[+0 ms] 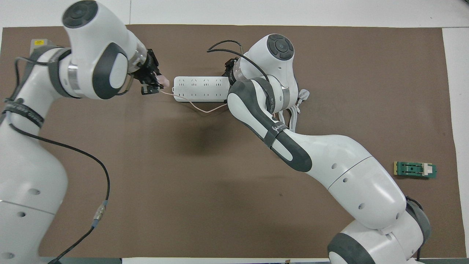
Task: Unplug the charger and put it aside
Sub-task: 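Carry the charger away from the strip and set it down with the left gripper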
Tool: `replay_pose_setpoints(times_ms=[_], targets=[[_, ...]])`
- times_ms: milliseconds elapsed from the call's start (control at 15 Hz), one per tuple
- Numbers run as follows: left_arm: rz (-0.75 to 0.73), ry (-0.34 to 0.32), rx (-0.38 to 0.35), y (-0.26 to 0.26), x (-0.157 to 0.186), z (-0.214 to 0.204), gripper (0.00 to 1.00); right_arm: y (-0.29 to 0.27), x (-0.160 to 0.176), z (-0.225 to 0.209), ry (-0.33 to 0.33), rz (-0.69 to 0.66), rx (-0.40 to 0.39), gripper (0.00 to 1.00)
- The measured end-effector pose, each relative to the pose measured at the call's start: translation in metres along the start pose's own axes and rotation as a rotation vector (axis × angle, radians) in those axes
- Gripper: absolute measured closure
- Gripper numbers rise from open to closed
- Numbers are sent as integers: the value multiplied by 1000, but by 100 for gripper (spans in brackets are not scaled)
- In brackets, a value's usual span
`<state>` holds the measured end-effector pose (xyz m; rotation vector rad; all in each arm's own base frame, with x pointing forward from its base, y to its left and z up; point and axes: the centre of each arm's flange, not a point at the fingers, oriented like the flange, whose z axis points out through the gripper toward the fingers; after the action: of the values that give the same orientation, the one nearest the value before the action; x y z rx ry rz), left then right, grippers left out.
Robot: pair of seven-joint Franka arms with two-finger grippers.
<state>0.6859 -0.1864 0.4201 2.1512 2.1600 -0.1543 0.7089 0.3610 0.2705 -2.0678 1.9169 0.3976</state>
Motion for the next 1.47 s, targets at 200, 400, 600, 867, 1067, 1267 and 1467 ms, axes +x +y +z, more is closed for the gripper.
replay_pose_setpoints(times_ms=[200,400,600,867,1067,1267,1467], targets=[[-13,2,-27,-13,26,-39,68,0,0,0,0,-1,0,6],[7,8,11,-18,21,-35,68,0,0,0,0,-1,0,6],[99,26,85,-23,41,-38,68,0,0,0,-1,-1,0,6],[299,-43,170,-29,178,-88,68,0,-1,-3,-1,-3,0,6],[457,-104,164,-56,297,-122,68,-2,0,-22,13,-12,2,0],[626,-155,109,-82,366,-140,68,-9,9,-74,28,-13,30,0],[707,-196,105,-82,362,-123,68,-8,18,-102,40,-13,26,0]])
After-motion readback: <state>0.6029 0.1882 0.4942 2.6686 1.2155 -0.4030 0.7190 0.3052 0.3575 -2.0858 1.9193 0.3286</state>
